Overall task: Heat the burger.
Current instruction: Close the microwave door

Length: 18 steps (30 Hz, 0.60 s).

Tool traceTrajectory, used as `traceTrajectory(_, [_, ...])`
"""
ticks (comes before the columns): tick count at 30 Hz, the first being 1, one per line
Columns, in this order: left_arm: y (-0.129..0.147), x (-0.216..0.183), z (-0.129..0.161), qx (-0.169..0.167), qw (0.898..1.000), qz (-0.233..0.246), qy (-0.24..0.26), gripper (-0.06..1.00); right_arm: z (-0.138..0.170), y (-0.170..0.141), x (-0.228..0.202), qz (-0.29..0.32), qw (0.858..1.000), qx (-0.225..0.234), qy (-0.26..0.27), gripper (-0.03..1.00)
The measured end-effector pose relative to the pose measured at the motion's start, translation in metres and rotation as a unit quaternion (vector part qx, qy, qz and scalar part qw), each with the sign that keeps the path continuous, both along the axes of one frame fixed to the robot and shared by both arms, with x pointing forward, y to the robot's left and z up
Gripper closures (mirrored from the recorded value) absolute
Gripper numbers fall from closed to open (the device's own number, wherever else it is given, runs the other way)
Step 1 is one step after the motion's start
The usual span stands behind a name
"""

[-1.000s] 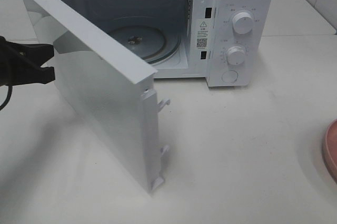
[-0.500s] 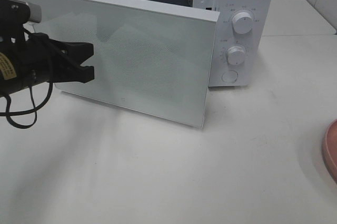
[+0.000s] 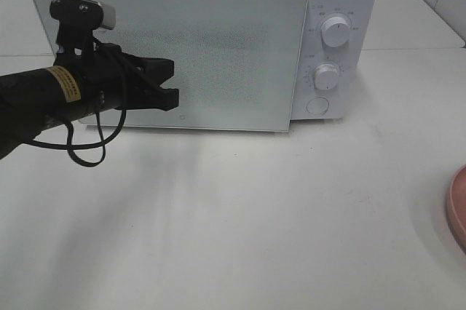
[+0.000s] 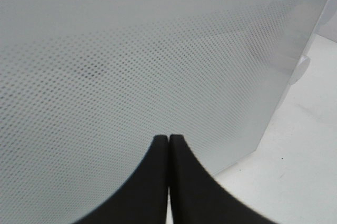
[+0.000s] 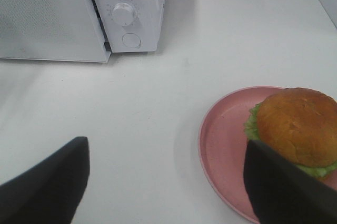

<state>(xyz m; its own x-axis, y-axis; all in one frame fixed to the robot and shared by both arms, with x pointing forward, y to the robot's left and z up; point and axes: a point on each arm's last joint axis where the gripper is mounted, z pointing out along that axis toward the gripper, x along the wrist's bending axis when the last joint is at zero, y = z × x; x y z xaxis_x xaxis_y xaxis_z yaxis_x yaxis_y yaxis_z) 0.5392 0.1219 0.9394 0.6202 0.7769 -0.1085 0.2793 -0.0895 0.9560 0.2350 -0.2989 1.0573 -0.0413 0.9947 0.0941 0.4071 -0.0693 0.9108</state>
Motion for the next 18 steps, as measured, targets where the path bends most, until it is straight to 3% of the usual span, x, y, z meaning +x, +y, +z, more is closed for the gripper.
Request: traceTrajectory(18, [-0.038, 0.036, 0.009, 0.001, 1.0, -0.003, -0.012, 0.94, 0.0, 0.0, 0.0, 0.0, 1.0, 0.0, 0.0, 0.21])
